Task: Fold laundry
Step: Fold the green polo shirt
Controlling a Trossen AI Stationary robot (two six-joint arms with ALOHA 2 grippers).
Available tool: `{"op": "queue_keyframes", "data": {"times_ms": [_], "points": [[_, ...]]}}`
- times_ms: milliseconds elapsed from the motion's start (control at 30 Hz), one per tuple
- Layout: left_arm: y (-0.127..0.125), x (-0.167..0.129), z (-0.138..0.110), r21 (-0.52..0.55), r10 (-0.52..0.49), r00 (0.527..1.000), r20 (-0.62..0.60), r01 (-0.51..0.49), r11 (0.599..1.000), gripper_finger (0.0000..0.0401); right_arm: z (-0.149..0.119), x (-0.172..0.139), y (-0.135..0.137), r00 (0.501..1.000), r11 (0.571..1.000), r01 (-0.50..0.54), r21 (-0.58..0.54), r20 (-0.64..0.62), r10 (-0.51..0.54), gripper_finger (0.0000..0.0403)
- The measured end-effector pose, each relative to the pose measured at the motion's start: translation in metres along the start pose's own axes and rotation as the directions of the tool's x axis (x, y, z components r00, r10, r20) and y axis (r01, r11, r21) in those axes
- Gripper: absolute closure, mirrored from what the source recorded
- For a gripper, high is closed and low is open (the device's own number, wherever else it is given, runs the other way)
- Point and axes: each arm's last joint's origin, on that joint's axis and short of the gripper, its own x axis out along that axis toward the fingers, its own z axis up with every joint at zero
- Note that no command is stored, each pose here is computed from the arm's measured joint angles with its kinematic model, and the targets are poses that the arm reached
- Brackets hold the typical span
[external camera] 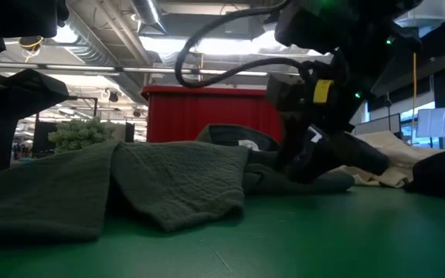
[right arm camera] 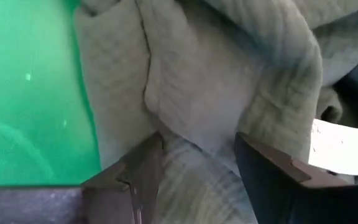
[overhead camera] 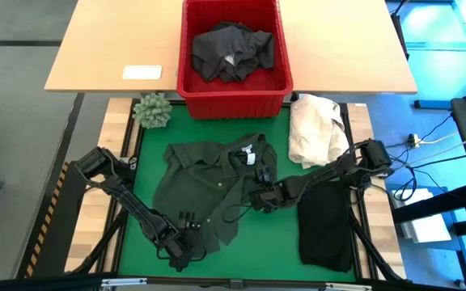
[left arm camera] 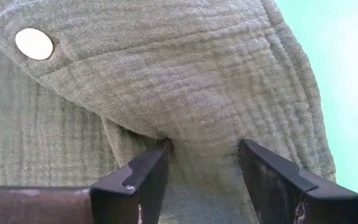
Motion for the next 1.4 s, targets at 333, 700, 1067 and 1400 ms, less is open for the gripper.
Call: {"op": "queue_keyframes", "data": {"times_ms": [333, 700, 1067, 1400], "points": [[0.0, 0.0, 0.0, 0.0, -0.001, 1.0, -0.001, 0.001, 1.0, 0.0209, 0.007, -0.001, -0.001, 0.998, 1.0, 0.021, 0.009, 0.063, -0.022, 0.0201], [0.0, 0.0, 0.0, 0.0, -0.001, 1.0, -0.001, 0.001, 1.0, 0.0209, 0.007, -0.001, -0.002, 0.997, 0.999, 0.053, 0.01, 0.059, -0.053, 0.0243], [0.0, 0.0, 0.0, 0.0, -0.001, 1.0, -0.001, 0.001, 1.0, 0.0209, 0.01, -0.008, -0.002, 0.996, 0.999, 0.033, 0.042, 0.083, -0.036, 0.0391], [0.0, 0.0, 0.0, 0.0, -0.002, 1.0, -0.002, 0.002, 1.0, 0.021, 0.038, -0.098, -0.006, 0.965, 0.982, -0.109, 0.156, 0.253, 0.067, 0.04]]}}
